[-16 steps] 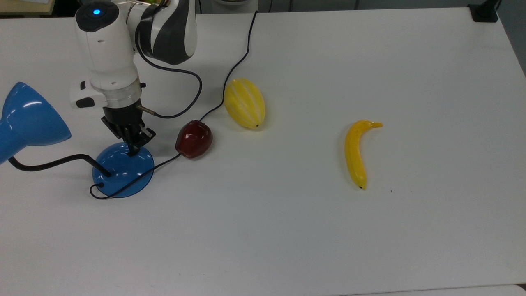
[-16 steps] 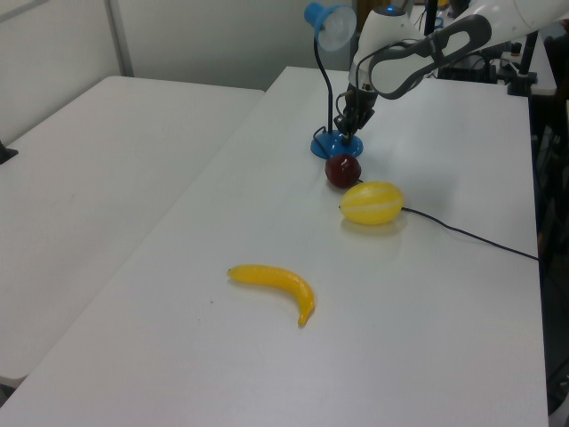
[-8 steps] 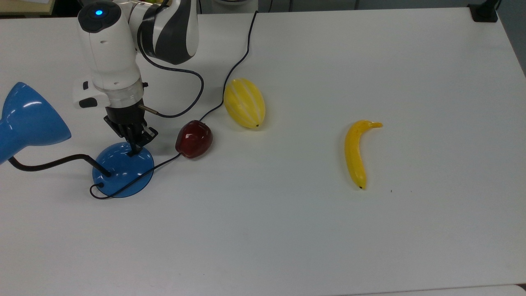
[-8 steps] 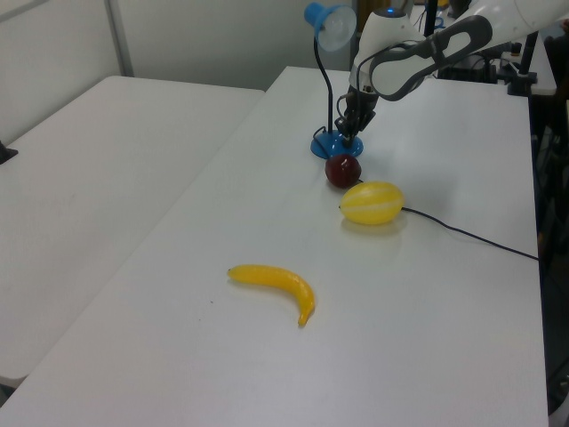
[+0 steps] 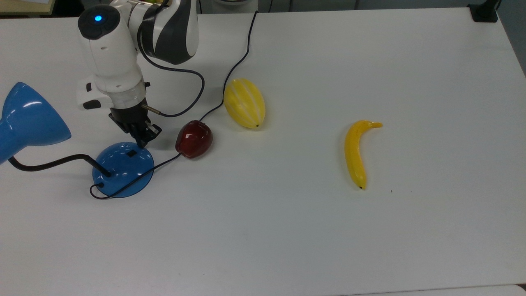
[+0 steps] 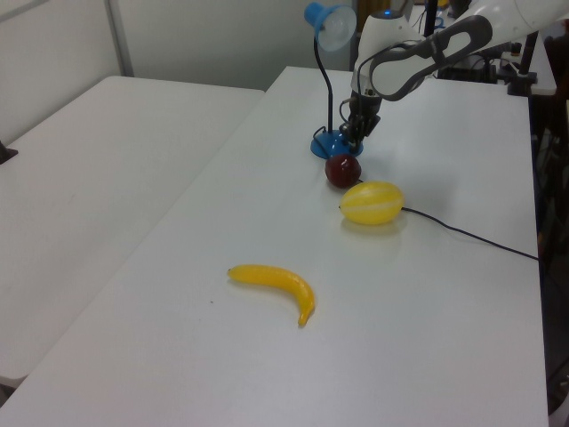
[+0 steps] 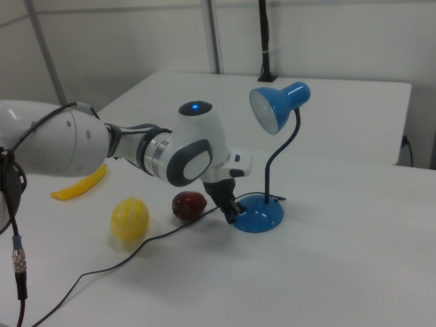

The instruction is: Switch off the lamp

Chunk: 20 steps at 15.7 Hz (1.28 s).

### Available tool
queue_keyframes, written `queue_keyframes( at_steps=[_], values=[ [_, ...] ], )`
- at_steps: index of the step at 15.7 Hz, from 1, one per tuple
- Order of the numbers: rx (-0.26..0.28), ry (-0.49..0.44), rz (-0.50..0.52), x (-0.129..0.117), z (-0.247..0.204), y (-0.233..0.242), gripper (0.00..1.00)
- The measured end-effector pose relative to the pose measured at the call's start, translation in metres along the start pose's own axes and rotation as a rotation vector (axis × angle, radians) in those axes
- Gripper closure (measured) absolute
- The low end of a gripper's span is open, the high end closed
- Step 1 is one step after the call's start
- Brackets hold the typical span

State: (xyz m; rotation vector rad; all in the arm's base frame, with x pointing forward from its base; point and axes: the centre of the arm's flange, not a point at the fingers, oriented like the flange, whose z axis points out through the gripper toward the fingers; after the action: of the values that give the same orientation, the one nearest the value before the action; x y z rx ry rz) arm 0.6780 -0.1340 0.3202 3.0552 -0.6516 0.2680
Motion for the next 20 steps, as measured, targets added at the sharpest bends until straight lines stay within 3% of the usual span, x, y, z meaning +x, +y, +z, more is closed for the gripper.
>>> queue_keyframes(
  at_steps=[2,6,8,16,20],
  values=[
    [-0.005,-0.027,0.000,-0.002,-0.006,0.000,0.99],
    [-0.013,-0.124,-0.035,-0.012,-0.058,-0.009,0.93],
    [-0.014,-0.173,-0.101,-0.025,-0.090,-0.027,0.81],
    [-0.006,-0.249,-0.299,-0.081,-0.181,-0.082,0.01],
    [0.005,-0.277,-0.411,-0.130,-0.221,-0.081,0.00]
  ],
)
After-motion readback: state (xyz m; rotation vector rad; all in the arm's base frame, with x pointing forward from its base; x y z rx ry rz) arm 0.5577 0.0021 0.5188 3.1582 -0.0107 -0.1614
